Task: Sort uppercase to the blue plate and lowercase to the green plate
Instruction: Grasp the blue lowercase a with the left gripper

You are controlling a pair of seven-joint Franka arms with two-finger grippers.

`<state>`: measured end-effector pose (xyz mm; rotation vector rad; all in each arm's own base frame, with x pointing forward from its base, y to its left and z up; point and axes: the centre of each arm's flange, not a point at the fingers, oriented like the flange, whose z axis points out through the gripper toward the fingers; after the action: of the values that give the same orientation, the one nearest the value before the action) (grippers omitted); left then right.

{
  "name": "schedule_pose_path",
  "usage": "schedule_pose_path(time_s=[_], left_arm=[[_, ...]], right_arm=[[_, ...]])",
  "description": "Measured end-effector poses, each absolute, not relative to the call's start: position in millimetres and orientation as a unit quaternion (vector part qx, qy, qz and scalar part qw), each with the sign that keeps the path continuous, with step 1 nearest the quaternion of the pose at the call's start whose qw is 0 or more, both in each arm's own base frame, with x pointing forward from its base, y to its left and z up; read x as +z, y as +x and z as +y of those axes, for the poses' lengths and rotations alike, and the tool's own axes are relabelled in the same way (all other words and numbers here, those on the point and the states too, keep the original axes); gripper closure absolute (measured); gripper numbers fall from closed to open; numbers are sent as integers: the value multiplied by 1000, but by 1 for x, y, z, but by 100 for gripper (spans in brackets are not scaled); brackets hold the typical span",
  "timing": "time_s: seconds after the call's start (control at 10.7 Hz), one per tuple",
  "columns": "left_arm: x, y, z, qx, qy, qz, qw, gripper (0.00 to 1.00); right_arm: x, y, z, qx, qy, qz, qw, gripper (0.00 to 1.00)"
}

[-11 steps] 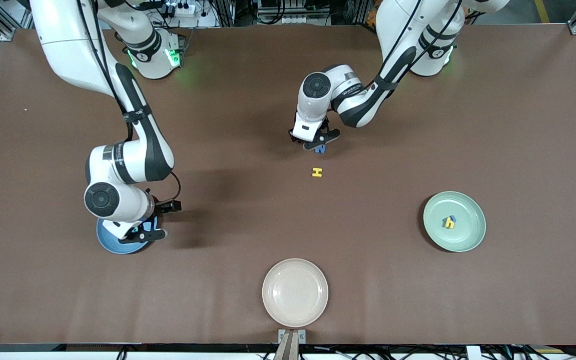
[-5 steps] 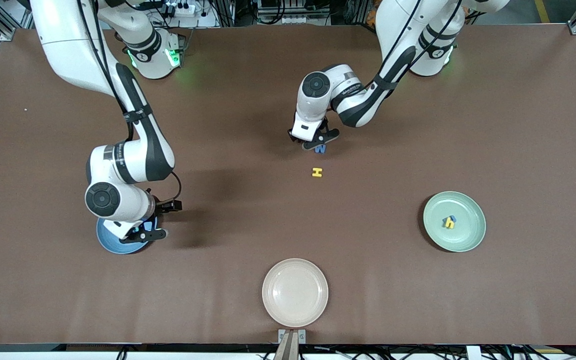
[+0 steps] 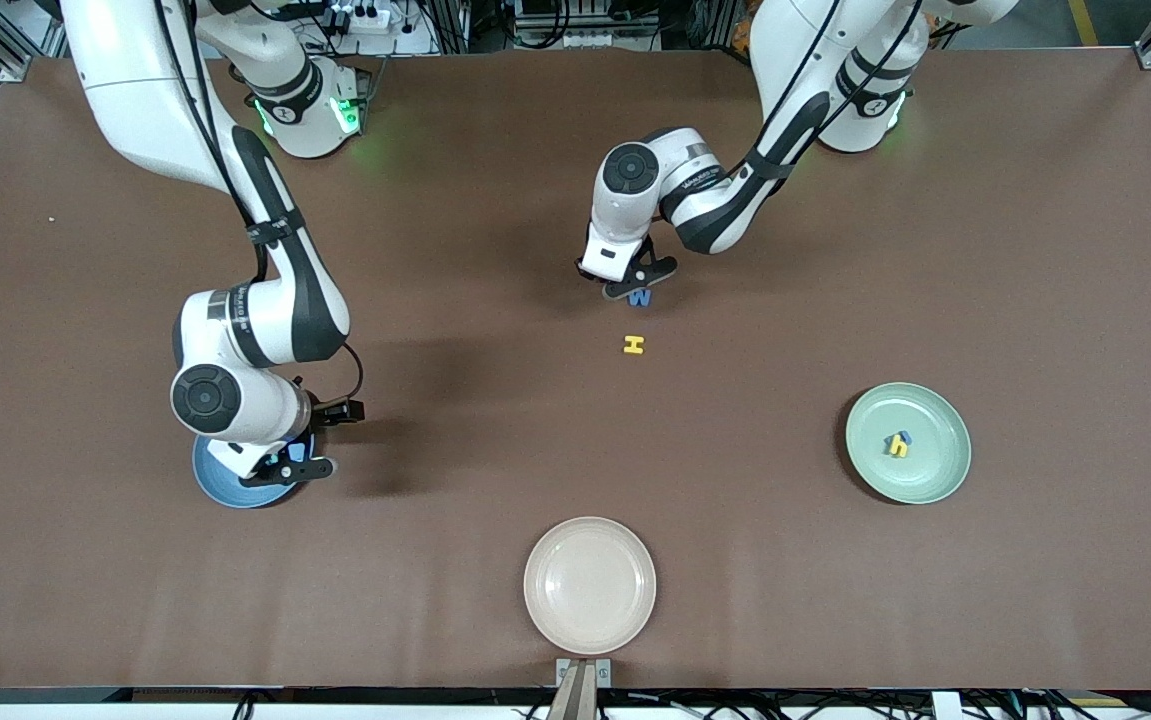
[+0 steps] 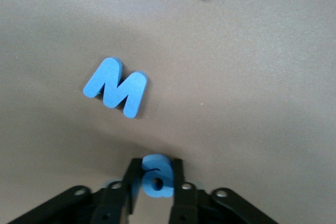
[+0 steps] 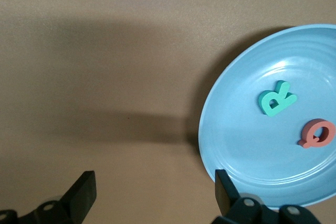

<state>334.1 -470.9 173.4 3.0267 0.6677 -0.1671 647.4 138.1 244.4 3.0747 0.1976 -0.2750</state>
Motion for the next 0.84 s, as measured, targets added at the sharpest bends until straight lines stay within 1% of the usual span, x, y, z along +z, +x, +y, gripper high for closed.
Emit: schedule_pose_path(time_s=[0.19, 0.37, 0.65, 0.84], left_arm=[[175, 337, -471, -53, 975, 217, 21, 74], [192, 361, -467, -45, 971, 234, 33, 74], [262, 427, -436, -26, 968, 248, 31, 74], [303, 478, -389, 0, 971, 236, 34, 74]], right_arm=[[244, 647, 138, -89, 994, 64, 24, 0], [244, 647, 139, -89, 994, 64, 24, 0], [244, 647, 139, -89, 994, 65, 24, 0], [244, 647, 140, -88, 994, 65, 24, 0]])
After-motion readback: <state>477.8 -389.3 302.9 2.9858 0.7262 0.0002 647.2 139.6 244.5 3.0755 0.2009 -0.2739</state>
